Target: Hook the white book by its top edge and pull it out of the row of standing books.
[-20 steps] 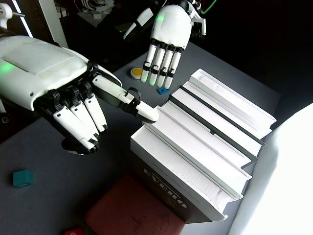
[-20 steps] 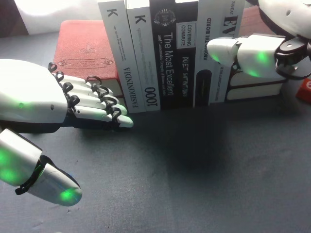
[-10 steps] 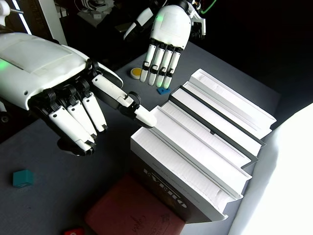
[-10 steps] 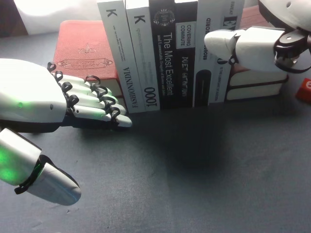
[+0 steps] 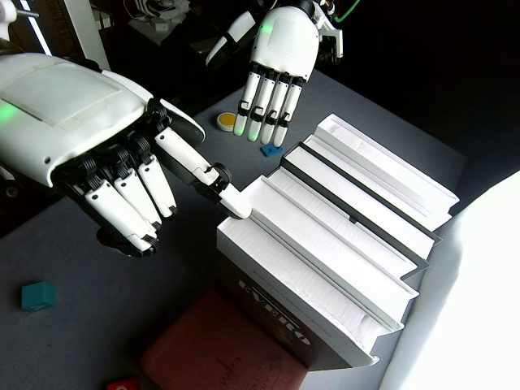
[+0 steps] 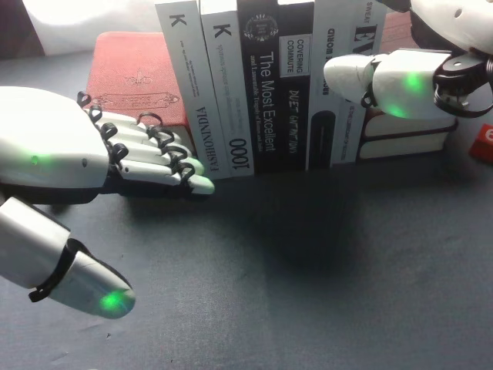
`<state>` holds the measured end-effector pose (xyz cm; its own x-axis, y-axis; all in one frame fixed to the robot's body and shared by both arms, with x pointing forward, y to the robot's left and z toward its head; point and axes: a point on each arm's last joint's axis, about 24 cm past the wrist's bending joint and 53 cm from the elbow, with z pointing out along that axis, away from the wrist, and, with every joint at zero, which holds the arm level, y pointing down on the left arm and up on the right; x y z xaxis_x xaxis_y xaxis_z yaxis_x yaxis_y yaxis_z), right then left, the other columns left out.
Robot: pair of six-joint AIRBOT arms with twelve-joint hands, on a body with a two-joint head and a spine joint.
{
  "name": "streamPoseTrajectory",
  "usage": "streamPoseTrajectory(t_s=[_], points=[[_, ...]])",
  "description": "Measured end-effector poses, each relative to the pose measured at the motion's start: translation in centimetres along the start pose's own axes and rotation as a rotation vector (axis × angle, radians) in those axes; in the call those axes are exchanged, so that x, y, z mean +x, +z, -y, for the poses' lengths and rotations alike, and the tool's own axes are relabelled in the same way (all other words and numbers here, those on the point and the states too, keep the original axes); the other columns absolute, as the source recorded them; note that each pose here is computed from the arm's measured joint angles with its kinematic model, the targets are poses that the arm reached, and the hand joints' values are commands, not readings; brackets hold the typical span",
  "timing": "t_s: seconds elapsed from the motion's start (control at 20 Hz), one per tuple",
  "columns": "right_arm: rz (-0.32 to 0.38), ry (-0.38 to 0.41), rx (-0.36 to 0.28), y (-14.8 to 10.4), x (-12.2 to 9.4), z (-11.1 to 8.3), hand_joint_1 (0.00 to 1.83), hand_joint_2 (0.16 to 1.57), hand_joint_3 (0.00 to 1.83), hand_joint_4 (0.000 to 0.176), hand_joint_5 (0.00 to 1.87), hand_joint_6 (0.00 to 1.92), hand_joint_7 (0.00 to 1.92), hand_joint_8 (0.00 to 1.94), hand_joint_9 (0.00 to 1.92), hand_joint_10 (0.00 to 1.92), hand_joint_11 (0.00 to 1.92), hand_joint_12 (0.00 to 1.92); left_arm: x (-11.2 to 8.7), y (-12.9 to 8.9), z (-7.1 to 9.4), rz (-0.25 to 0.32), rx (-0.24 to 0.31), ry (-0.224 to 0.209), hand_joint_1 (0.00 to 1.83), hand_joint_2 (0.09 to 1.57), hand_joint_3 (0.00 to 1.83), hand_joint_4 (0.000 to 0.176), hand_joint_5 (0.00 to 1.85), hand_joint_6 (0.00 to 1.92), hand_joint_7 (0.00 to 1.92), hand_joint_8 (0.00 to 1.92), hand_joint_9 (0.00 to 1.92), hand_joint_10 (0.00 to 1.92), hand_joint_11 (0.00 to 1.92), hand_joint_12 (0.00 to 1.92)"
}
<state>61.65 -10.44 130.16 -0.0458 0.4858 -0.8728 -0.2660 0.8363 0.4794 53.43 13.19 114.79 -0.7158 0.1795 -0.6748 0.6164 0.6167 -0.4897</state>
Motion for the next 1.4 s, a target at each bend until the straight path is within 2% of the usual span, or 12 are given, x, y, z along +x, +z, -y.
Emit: streamPoseTrajectory(t_s=[0.3,0.35,0.45,0.55,0.7,0.8,0.95,1.0,1.15,1.25,1.4], points=[[-0.009,0.005,-0.011,-0.6,0.2,-0.5,0.0,1.16,0.0,0.0,0.28,0.01,1.09,1.94,1.05,1.92,0.73,1.92,0.1,0.1,0.3,-0.002,0.003,0.004,0.0,1.05,0.0,0.0,0.0,0.0,0.0,0.0,0.0,0.0,0.0,0.0],[-0.009,0.014,-0.007,-0.6,0.1,-0.4,0.0,1.16,0.0,0.0,0.26,0.01,1.05,1.94,1.01,1.92,0.67,1.92,0.1,0.1,0.3,-0.003,0.003,0.004,0.0,1.06,0.01,0.0,0.0,0.0,0.0,0.0,0.0,0.0,0.0,0.0],[-0.006,0.022,-0.005,-0.8,0.0,-0.5,0.0,1.16,0.0,0.0,0.29,0.01,1.09,1.94,1.06,1.92,0.78,1.92,0.0,0.1,0.3,-0.001,0.004,0.005,0.0,1.06,0.0,0.0,0.0,0.0,0.0,0.0,0.0,0.0,0.0,0.0],[-0.005,0.029,0.002,-0.9,0.0,-0.4,0.0,1.16,0.0,0.0,0.29,0.0,1.12,1.94,1.08,1.92,0.8,1.92,-0.2,0.1,0.4,0.005,0.005,0.008,0.0,1.05,0.0,0.0,0.0,0.0,0.0,0.0,0.0,0.0,0.0,0.0],[-0.032,0.037,0.016,-1.3,0.5,-0.4,0.02,1.16,0.0,0.0,0.29,0.0,1.12,1.94,1.09,1.92,0.76,1.92,-0.3,0.1,0.3,0.009,0.001,0.011,0.0,1.05,0.0,0.0,0.0,0.0,0.0,0.0,0.0,0.0,0.0,0.0],[-0.039,0.02,0.016,-1.5,0.7,-0.5,0.0,1.16,0.0,0.0,0.28,0.0,1.1,1.94,1.09,1.92,0.8,1.92,-0.3,0.1,0.3,0.01,0.0,0.012,0.0,1.05,0.0,0.0,0.0,0.0,0.0,0.0,0.0,0.0,0.0,0.0],[-0.055,0.018,0.019,-1.6,1.1,-0.5,0.0,1.17,0.0,0.0,0.34,0.01,1.11,1.94,1.05,1.92,0.73,1.92,-0.2,0.1,0.4,0.008,0.001,0.015,0.0,1.05,0.0,0.0,0.0,0.0,0.0,0.0,0.0,0.0,0.0,0.0],[-0.052,0.009,0.021,-1.6,1.0,-0.4,0.0,1.17,0.0,0.0,0.32,0.0,1.1,1.94,1.03,1.92,0.69,1.92,-0.3,0.2,0.4,0.01,0.001,0.016,0.0,1.04,0.0,0.0,0.0,0.0,0.0,0.0,0.0,0.0,0.0,0.0],[-0.022,-0.013,0.037,-1.5,0.2,0.0,0.0,1.17,0.0,0.0,0.32,0.0,1.12,1.94,1.05,1.92,0.74,1.92,-0.2,0.4,1.1,0.008,0.014,0.02,0.0,1.05,0.0,0.0,0.0,0.0,0.0,0.0,0.0,0.0,0.0,0.0],[0.029,-0.028,0.026,-1.1,-1.1,0.1,0.0,1.16,0.0,0.0,0.33,0.0,1.11,1.94,1.05,1.92,0.73,1.92,0.0,0.5,1.4,0.003,0.018,0.024,0.0,1.05,0.0,0.0,0.0,0.0,0.0,0.0,0.0,0.0,0.0,0.0],[0.058,-0.053,0.025,-1.0,-1.7,0.3,0.03,1.15,0.0,0.0,0.35,0.01,1.14,1.94,1.11,1.92,0.82,1.92,0.0,0.5,1.3,0.003,0.014,0.029,0.0,1.06,0.0,0.0,0.0,0.0,0.0,0.0,0.0,0.0,0.0,0.0]])
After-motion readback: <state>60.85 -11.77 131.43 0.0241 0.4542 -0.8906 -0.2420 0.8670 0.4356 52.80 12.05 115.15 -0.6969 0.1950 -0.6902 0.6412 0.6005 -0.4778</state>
